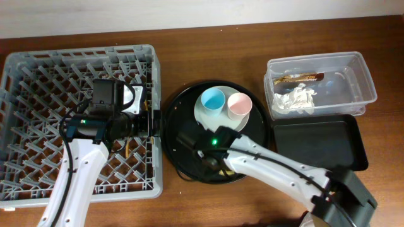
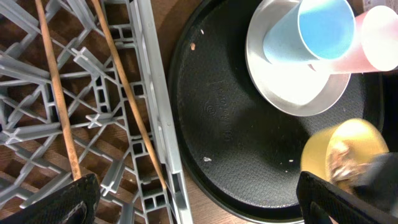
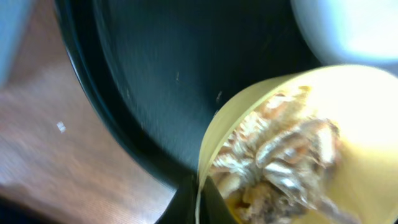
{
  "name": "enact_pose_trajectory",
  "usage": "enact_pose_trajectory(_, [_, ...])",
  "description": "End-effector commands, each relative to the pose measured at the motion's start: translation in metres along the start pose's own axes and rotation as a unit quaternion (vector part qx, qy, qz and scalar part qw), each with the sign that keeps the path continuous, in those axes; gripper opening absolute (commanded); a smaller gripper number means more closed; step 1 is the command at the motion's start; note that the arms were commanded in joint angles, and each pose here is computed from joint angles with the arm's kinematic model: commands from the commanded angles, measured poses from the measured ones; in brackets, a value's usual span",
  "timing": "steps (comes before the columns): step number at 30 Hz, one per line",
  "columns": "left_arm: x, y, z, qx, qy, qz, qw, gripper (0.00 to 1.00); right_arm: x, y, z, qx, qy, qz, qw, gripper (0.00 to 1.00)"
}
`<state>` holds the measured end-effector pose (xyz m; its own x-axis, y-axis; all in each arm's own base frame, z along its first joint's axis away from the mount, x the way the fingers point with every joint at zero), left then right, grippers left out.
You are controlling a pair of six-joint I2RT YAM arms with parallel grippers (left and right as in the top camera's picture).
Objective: Sort waste into correct bins and load items into the dishwasher rack
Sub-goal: 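Lift the yellow bowl with the right gripper and tip scraps onto black tray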
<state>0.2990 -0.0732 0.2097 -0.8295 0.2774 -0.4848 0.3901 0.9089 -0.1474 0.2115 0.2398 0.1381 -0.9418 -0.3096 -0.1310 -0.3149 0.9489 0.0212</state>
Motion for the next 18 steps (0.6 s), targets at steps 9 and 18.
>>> enact_pose_trajectory(9, [-0.003, -0.001, -0.003, 0.004, -0.007, -0.002, 1.000, 0.99, -0.018, -0.205, -0.077, -0.082, 0.023, 0.295, 0.952, 0.04])
enact_pose_trajectory(18, [-0.003, -0.001, -0.003, 0.004, -0.007, -0.002, 1.000, 0.99, 0.033, -0.320, -0.061, -0.374, -0.139, 0.464, 0.791, 0.04])
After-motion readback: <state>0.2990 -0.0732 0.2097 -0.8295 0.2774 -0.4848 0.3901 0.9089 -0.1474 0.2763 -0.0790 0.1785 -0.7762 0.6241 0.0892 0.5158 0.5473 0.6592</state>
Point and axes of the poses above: each gripper's point midway between its finger pads, its own z axis out along the fingers, its own y axis along the line the jaws close on, x = y × z, the point moved 5 cm from there along -z, back along the fingers, and after that the axes turned 14 degrees about z, right-handed, at the moved point
